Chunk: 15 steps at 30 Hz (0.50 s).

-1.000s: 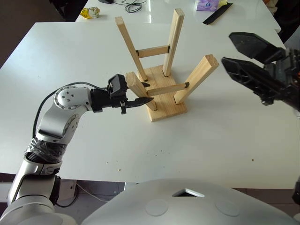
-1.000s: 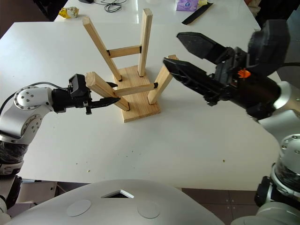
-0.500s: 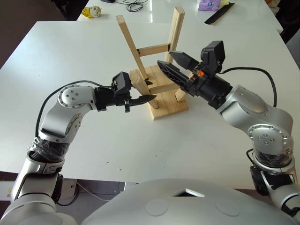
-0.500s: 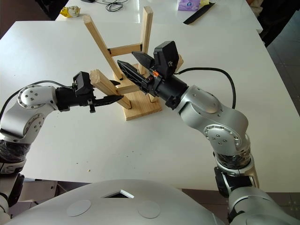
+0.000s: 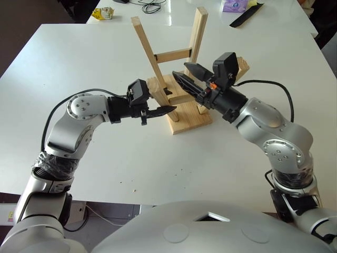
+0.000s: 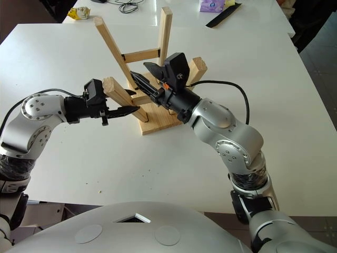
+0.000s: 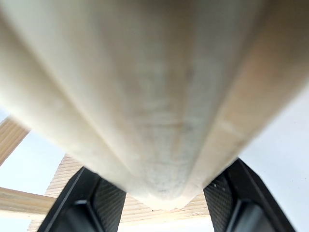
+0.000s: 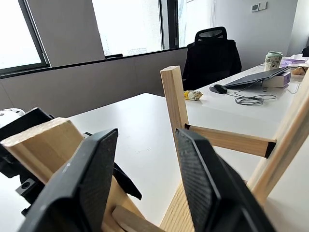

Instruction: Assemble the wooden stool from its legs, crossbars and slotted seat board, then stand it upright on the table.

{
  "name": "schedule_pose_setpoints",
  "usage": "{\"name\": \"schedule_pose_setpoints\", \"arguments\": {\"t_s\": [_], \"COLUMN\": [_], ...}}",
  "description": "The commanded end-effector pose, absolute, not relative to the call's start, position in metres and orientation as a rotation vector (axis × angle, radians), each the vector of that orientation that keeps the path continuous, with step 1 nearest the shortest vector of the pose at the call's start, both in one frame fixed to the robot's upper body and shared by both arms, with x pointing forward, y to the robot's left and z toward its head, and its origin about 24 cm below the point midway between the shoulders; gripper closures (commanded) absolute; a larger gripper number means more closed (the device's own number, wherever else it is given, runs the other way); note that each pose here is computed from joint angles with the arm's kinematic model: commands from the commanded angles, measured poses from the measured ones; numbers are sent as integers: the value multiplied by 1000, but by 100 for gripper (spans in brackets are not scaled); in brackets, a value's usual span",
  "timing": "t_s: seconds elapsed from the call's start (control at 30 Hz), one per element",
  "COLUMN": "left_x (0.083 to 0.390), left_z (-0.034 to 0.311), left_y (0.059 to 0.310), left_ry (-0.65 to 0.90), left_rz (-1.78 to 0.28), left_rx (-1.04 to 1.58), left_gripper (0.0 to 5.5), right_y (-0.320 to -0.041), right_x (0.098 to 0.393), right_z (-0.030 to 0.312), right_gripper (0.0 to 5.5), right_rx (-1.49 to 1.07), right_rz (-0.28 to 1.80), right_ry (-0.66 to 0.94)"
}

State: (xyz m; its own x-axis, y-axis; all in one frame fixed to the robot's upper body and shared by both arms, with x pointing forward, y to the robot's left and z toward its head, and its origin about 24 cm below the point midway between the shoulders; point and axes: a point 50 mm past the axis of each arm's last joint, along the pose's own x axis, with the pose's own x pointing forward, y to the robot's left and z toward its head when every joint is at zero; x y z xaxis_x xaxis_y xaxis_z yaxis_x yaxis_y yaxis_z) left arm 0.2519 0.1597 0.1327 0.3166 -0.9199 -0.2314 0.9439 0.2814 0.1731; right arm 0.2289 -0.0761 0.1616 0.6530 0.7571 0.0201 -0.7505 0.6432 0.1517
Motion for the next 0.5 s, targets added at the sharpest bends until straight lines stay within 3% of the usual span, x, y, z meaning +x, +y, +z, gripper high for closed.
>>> {"name": "schedule_pose_setpoints", "arguments": {"t_s": [0.03,0.2,0.33,0.5], "left_x": [251,254,256,256], "left_z": [104,108,109,108], "left_y": [166,161,160,162], "left_ry": [281,272,273,277], "left_rz": [-1211,-1225,-1230,-1222], "left_rx": [303,300,306,309], "left_gripper": [343,343,343,343], "right_y": [-81,-95,-90,-84], "right_x": [228,238,231,232], "right_z": [135,104,85,116], "right_gripper": [330,330,330,330], "right_rx": [114,55,-38,54], "right_rz": [844,759,795,827], "right_ry": [130,212,265,138]}}
